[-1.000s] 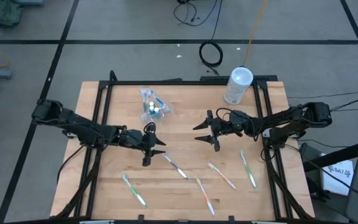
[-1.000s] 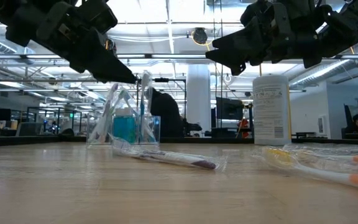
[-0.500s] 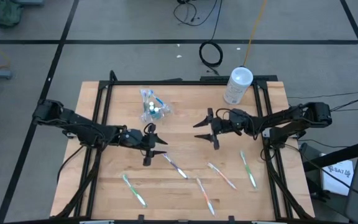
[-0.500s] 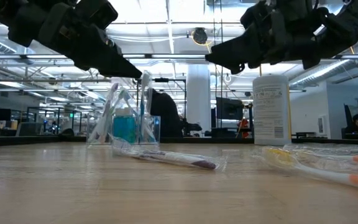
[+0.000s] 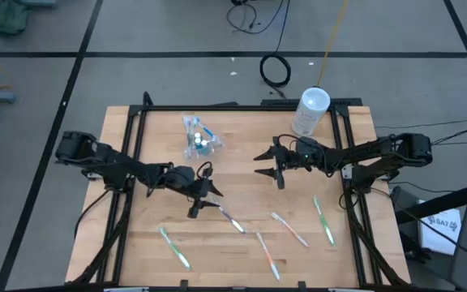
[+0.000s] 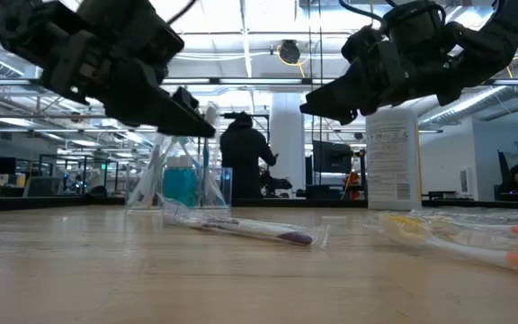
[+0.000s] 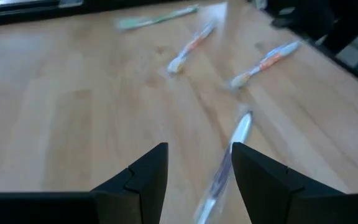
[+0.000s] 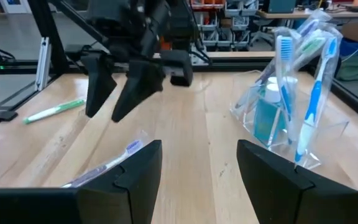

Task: Pick & Place toothbrushing station
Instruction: Put the violet toothbrush into the transparent organizer

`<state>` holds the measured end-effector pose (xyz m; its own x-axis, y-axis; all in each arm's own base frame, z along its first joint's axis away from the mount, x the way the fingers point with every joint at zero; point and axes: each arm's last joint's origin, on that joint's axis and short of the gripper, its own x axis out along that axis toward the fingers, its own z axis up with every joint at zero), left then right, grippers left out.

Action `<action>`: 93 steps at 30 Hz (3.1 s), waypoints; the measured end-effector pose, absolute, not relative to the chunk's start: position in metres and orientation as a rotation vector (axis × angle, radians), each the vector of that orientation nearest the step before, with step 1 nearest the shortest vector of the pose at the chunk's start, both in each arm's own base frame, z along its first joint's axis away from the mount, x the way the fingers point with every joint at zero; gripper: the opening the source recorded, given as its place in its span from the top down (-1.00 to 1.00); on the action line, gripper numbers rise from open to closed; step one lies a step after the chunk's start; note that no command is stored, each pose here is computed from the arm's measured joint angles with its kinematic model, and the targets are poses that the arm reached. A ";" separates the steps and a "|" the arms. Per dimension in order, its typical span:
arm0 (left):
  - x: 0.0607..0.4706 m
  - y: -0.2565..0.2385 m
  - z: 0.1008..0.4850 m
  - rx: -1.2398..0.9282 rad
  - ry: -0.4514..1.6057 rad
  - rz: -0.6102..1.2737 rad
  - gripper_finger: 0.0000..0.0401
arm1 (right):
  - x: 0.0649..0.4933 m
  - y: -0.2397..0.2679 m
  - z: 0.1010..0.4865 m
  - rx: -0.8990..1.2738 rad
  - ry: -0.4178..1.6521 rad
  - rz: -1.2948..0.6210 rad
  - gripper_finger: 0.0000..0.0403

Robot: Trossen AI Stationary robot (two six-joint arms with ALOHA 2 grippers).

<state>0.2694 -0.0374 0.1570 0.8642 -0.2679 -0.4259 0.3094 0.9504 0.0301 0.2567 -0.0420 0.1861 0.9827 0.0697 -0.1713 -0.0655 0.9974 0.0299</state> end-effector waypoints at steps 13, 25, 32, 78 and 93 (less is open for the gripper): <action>0.275 -0.025 0.114 0.010 0.623 -0.314 0.08 | 0.257 -0.042 0.186 0.027 0.170 0.070 0.00; 0.269 -0.024 0.102 -0.015 0.750 -0.279 0.08 | 0.257 -0.041 0.187 0.053 0.169 0.073 0.00; 0.267 -0.026 0.101 0.009 0.768 -0.270 0.09 | 0.257 -0.041 0.187 0.053 0.169 0.073 0.00; 0.272 -0.034 0.321 1.171 1.222 -0.037 0.79 | 0.257 -0.041 0.185 0.012 0.186 0.078 0.00; 0.265 0.000 0.366 1.785 1.544 0.143 0.73 | 0.257 -0.041 0.185 0.012 0.183 0.078 0.00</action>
